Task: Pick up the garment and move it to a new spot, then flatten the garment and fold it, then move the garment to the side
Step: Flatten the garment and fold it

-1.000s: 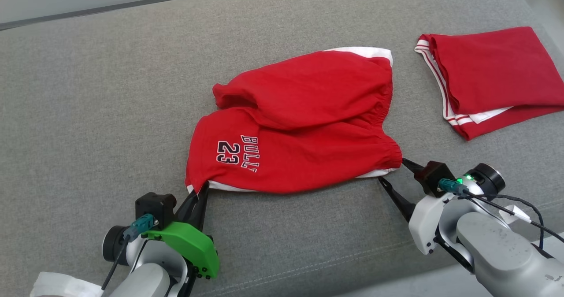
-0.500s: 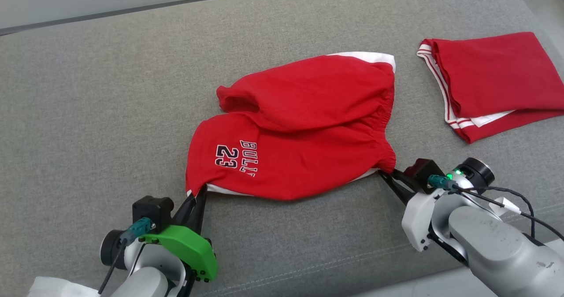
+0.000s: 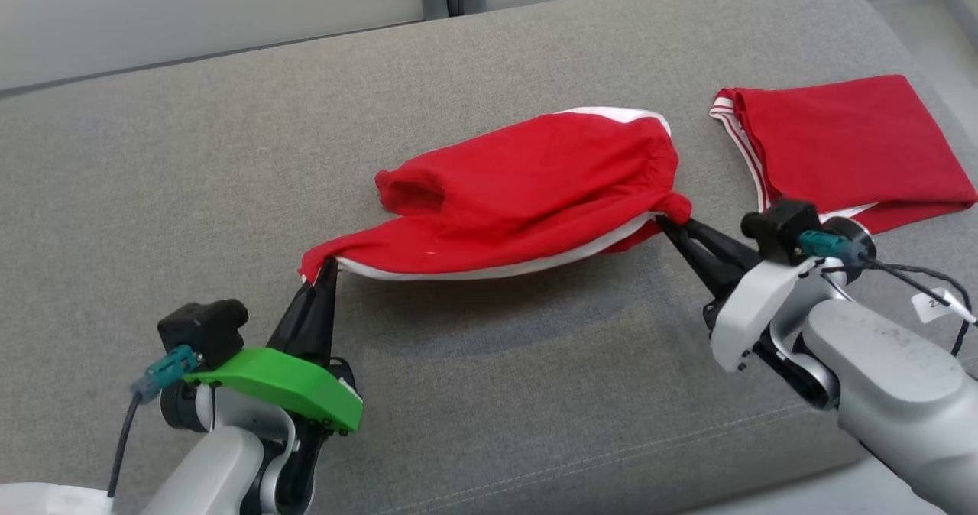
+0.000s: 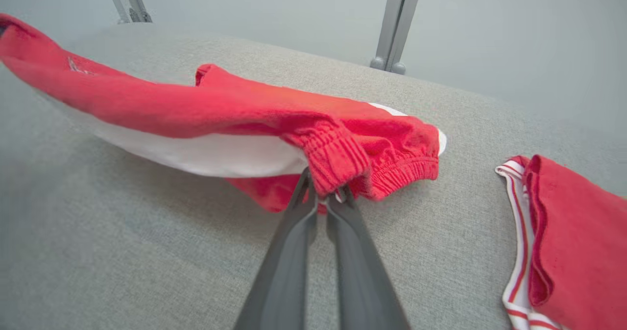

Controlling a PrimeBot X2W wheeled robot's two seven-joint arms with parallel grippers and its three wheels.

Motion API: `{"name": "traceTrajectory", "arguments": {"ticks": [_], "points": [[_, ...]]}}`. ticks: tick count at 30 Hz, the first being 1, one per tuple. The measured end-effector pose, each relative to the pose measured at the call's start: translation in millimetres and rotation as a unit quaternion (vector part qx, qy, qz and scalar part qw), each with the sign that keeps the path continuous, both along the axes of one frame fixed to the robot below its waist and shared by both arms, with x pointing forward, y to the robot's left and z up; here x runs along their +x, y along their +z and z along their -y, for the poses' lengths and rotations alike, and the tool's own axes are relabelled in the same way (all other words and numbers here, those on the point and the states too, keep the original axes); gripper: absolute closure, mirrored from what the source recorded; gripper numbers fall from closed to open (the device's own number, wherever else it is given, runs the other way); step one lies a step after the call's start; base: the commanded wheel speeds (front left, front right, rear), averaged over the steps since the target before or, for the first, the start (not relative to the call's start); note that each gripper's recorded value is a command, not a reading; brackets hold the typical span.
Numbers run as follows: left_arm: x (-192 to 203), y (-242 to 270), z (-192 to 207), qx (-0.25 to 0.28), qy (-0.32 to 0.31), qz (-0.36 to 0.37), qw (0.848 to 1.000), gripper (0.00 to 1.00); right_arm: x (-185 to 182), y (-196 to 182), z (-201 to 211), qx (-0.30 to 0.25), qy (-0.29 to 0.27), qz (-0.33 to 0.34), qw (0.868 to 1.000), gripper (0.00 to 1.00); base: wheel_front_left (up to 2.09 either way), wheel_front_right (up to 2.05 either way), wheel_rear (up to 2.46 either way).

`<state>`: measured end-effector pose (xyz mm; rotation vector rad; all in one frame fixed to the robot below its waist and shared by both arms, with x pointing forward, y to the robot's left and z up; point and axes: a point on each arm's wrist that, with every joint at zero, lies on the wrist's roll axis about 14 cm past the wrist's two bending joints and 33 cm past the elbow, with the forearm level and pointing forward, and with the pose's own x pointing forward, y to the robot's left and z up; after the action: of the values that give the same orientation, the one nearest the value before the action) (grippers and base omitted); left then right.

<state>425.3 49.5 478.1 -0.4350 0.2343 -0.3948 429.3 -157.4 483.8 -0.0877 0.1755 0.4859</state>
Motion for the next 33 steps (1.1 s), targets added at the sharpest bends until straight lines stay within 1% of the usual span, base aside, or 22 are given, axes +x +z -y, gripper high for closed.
{"name": "traceTrajectory", "arguments": {"ticks": [2, 6, 10, 13, 17, 20, 23, 25, 28, 30, 32, 33], "points": [[2.1, 17.4, 1.6, -0.013, -0.002, 0.019, 1.0, 1.0, 2.2, 19.4, 2.5, 0.015, -0.001, 0.019, 1.0, 1.0, 0.0, 0.0, 0.0], [5.8, 57.6, 3.6, -0.03, -0.013, 0.061, 0.998, 1.0, 5.9, 60.1, 12.3, 0.025, -0.005, 0.056, 0.998, 1.0, 0.0, 0.0, 0.0], [7.8, 105.9, 7.0, -0.041, -0.03, 0.107, 0.993, 1.0, 8.3, 100.0, 20.2, 0.042, -0.014, 0.084, 0.995, 1.0, 0.0, 0.0, 0.0], [8.6, 144.5, 8.8, -0.042, -0.044, 0.144, 0.988, 1.0, 11.5, 128.0, 25.3, 0.05, -0.02, 0.096, 0.994, 1.0, 0.0, 0.0, 0.0], [14.2, 193.8, 4.4, -0.026, -0.052, 0.193, 0.979, 1.0, 21.4, 160.8, 25.0, 0.06, -0.019, 0.1, 0.993, 1.0, 0.0, 0.0, 0.0], [21.6, 221.2, 3.4, -0.025, -0.054, 0.209, 0.976, 1.0, 31.3, 179.4, 20.5, 0.057, -0.013, 0.099, 0.993, 1.0, 0.0, 0.0, 0.0], [39.1, 231.0, 0.0, -0.03, -0.044, 0.192, 0.98, 1.0, 46.5, 193.7, 16.9, 0.052, -0.013, 0.098, 0.994, 1.0, 0.0, 0.0, 0.0], [55.4, 230.1, -3.5, -0.027, -0.033, 0.173, 0.984, 1.0, 58.8, 196.6, 9.9, 0.047, -0.011, 0.092, 0.995, 1.0, 0.0, 0.0, 0.0], [82.1, 228.3, -5.5, -0.012, -0.019, 0.154, 0.988, 1.0, 81.6, 202.9, 0.8, 0.026, -0.011, 0.095, 0.995, 1.0, 0.0, 0.0, 0.0], [102.0, 234.0, -9.3, 0.007, -0.002, 0.159, 0.987, 1.0, 99.4, 211.9, -6.1, 0.017, -0.012, 0.107, 0.994, 1.0, 0.0, 0.0, 0.0], [120.2, 248.0, -14.6, 0.016, 0.019, 0.181, 0.983, 1.0, 117.3, 223.7, -15.2, 0.006, -0.011, 0.131, 0.991, 1.0, 0.0, 0.0, 0.0], [135.0, 264.4, -17.2, 0.016, 0.035, 0.209, 0.977, 1.0, 134.9, 237.8, -20.5, 0.0, -0.015, 0.162, 0.987, 1.0, 0.0, 0.0, 0.0]]}}
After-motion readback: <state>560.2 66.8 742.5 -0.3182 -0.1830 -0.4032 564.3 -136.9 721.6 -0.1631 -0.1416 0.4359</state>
